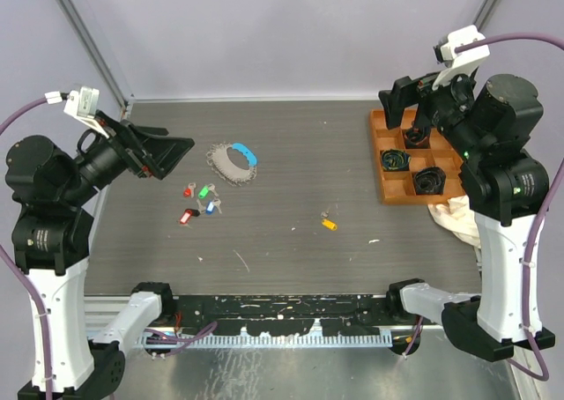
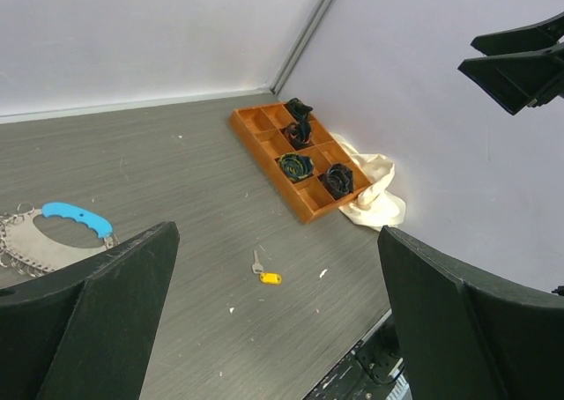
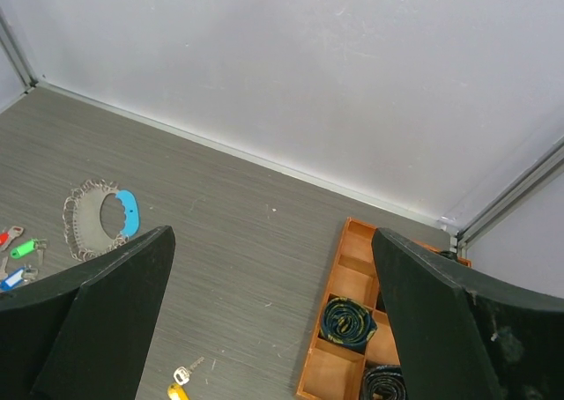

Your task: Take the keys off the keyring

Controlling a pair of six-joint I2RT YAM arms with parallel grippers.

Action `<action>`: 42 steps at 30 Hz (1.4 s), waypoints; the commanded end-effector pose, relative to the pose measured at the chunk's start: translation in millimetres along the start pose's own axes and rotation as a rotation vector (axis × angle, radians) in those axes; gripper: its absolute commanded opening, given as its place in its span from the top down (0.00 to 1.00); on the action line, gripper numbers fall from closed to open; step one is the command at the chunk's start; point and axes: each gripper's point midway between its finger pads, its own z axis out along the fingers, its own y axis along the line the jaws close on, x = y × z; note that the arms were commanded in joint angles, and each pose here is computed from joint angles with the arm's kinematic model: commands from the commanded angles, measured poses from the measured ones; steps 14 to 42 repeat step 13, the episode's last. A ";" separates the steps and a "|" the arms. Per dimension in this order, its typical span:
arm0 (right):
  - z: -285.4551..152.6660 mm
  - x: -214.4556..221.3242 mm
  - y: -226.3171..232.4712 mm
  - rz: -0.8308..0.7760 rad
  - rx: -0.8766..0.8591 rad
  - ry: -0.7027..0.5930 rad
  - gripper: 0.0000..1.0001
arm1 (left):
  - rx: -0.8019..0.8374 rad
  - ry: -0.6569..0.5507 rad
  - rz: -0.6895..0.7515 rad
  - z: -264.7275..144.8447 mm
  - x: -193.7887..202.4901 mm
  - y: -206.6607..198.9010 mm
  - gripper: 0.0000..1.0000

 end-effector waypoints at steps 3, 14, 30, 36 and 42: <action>-5.9 -19.8 -3.2 -0.009 0.007 -0.061 0.00 | 0.016 -0.013 0.043 3.6 -6.3 -1.7 0.02; 1.2 -20.0 -0.9 -0.007 -0.023 -0.058 0.00 | 0.006 0.000 0.053 4.4 0.0 2.6 0.02; 1.2 -20.0 -0.9 -0.007 -0.023 -0.058 0.00 | 0.006 0.000 0.053 4.4 0.0 2.6 0.02; 1.2 -20.0 -0.9 -0.007 -0.023 -0.058 0.00 | 0.006 0.000 0.053 4.4 0.0 2.6 0.02; 1.2 -20.0 -0.9 -0.007 -0.023 -0.058 0.00 | 0.006 0.000 0.053 4.4 0.0 2.6 0.02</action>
